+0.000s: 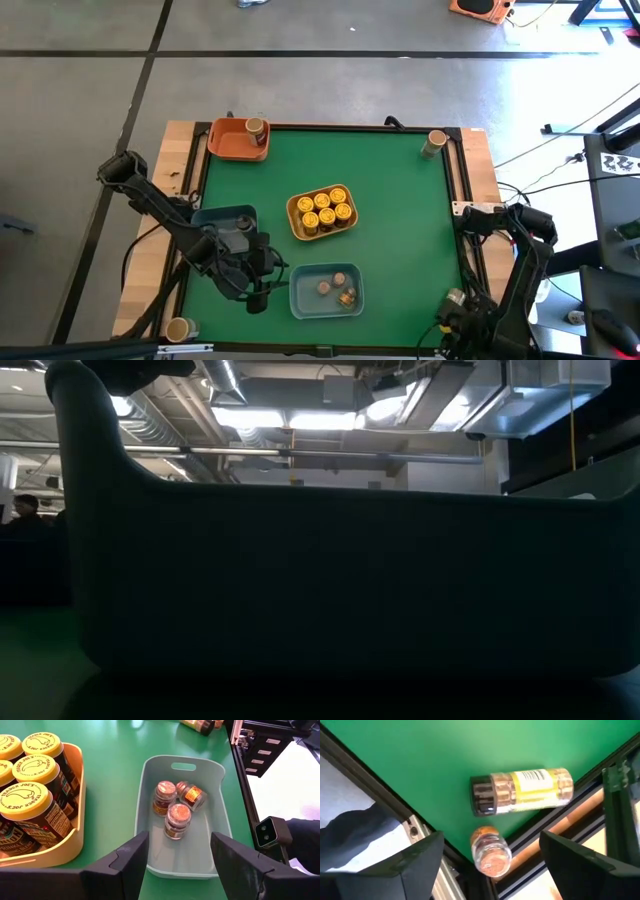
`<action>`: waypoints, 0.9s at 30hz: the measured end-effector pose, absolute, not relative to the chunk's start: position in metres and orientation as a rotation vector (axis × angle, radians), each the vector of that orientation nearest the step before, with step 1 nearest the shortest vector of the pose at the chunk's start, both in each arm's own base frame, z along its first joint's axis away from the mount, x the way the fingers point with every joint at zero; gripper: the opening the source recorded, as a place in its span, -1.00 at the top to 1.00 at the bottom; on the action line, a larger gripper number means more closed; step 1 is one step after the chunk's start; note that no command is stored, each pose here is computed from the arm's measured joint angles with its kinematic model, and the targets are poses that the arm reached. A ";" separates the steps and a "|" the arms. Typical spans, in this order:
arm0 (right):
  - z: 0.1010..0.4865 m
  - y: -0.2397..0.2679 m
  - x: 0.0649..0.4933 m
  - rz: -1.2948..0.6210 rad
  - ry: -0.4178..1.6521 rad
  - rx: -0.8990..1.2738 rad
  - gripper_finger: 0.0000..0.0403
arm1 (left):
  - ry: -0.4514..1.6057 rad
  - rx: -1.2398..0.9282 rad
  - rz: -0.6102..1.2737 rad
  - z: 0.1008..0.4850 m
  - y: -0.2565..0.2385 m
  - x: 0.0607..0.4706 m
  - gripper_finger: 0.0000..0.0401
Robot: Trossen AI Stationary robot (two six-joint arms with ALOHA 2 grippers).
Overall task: Sort spices by type
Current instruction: Put the black seasoning bottle into the blue bin
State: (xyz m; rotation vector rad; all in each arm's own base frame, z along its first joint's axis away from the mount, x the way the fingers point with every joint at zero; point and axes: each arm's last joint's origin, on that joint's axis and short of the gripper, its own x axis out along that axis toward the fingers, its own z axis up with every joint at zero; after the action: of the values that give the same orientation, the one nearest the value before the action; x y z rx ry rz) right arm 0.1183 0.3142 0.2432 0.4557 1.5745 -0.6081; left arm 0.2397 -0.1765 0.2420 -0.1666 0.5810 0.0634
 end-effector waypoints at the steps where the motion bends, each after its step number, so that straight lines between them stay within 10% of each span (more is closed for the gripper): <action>1: 0.243 0.314 0.118 -0.593 1.579 0.439 -0.63 | 0.581 -0.167 0.063 0.242 -0.177 0.240 -0.05; 16: 0.218 0.310 0.124 -0.033 1.581 -0.323 -0.63 | 0.585 -0.158 0.051 0.242 -0.179 0.237 -0.05; 27: 0.168 0.302 0.119 0.125 1.633 -0.459 -0.63 | 0.585 -0.161 0.043 0.242 -0.181 0.236 -0.05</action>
State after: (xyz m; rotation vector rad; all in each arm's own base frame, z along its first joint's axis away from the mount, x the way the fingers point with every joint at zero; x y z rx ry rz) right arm 0.1193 0.3017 0.1677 -0.4591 1.6335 0.1245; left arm 0.2355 -0.1815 0.2419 -0.1606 0.5851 0.0429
